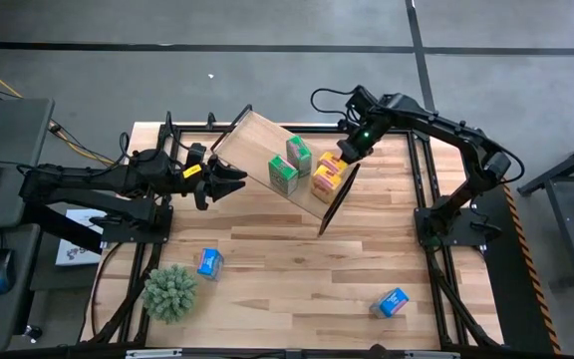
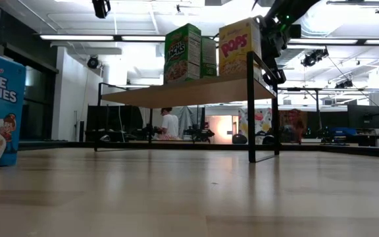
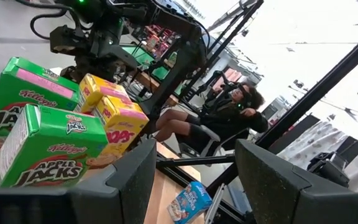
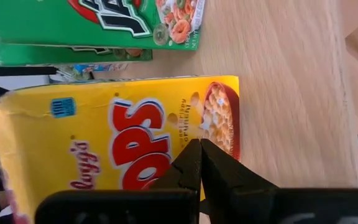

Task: Stack cereal on shelf
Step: Adjust the yellow cereal box on the shelf

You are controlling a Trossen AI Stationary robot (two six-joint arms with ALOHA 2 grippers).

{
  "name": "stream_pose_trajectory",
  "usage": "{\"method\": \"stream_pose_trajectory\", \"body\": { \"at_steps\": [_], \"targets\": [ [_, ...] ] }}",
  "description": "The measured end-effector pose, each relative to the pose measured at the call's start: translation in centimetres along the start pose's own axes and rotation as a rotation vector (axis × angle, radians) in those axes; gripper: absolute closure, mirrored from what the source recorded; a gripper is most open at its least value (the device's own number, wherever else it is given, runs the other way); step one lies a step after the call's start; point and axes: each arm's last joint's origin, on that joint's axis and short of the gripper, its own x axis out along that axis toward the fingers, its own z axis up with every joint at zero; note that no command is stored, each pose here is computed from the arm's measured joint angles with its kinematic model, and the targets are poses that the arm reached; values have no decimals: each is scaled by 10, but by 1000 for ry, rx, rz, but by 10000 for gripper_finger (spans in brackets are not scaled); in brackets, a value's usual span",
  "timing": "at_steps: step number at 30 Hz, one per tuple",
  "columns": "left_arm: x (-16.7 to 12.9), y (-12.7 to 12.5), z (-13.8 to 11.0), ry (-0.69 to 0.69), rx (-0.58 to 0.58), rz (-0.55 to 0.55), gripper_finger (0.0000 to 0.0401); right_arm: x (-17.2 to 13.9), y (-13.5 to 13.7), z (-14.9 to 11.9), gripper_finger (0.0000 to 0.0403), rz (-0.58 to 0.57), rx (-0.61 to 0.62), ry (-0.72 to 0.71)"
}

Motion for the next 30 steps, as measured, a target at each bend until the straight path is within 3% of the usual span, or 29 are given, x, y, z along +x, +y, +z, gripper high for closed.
{"method": "stream_pose_trajectory", "body": {
  "at_steps": [14, 19, 30],
  "targets": [
    [0, -1, 1, -12, -11, -5, 190, 1, 1, -3, 403, 47, -27, 29],
    [0, -3, 4, -47, -13, -29, 190, 1, 0, -2, 403, -4, -42, 18],
    [0, -3, 5, -52, -13, -26, 190, 3, 3, -2, 403, 10, -61, 21]
  ]
}}
